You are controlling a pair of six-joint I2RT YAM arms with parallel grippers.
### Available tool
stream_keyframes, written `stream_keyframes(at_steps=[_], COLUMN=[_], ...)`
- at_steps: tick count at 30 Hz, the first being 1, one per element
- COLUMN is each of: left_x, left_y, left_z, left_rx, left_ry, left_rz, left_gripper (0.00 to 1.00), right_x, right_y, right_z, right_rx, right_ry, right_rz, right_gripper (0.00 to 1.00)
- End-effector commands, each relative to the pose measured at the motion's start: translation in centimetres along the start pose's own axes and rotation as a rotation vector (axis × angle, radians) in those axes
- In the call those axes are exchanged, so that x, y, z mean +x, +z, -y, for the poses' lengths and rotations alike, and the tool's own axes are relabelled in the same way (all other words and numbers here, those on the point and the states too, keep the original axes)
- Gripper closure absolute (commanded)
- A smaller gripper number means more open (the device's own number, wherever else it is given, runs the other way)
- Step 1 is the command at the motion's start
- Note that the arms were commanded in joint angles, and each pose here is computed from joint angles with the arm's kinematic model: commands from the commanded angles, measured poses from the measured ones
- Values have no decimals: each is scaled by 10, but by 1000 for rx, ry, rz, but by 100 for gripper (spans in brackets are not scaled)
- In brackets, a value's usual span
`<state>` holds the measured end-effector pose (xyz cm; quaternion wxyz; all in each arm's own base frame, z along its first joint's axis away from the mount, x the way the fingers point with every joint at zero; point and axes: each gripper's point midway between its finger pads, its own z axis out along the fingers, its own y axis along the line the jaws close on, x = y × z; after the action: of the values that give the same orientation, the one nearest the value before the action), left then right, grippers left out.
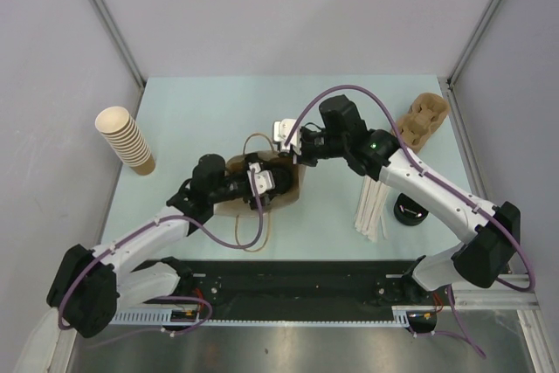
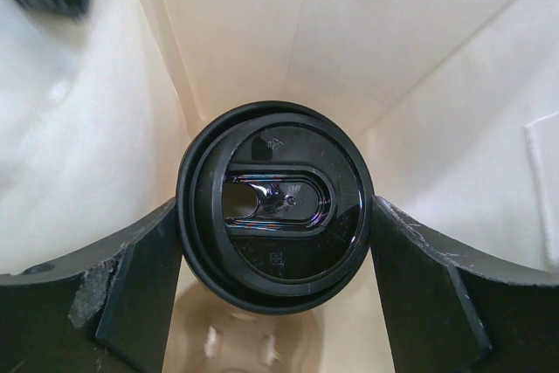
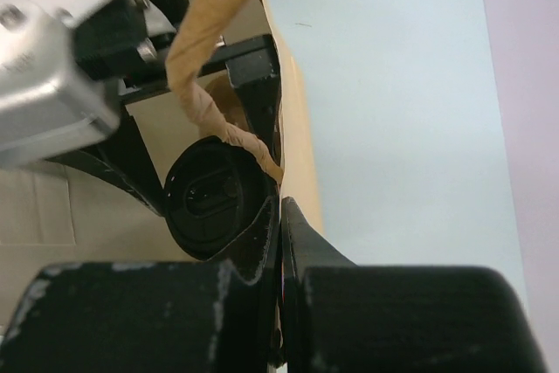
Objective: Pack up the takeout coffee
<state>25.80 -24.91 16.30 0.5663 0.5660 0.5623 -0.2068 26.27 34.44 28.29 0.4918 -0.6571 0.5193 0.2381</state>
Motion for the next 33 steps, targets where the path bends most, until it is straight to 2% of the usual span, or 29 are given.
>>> stream_keyframes(at_steps=[1,3,9,14,20,27,33], left_x=[-41,-43,-53,-57,-30,-12,1], left_y=[-9,-6,1,4,8,19,27], left_z=[3,3,-25,-26,-9,4,4], left_rx=[52,63,-56,-83,-60,-7,9], left_ry=[61,61,-10,-48,5,131,69], left_rz=[90,77,15,-45,-91,-66,-93], left_gripper=[100,100,100,100,100,100,100], right_x=[-16,-15,-15,-16,-18,-19,-19], right_y=[1,2,1,0,-1,-4,-4], right_z=[-3,-4,-4,-4,-6,-8,-12], right_rx=[-32,-38,-33,-25,-39,-52,-70], right_ry=[-5,-11,-29,-38,-25,-14,-7], right_rz=[74,73,65,60,73,81,87], right_gripper=[100,100,100,100,100,100,100])
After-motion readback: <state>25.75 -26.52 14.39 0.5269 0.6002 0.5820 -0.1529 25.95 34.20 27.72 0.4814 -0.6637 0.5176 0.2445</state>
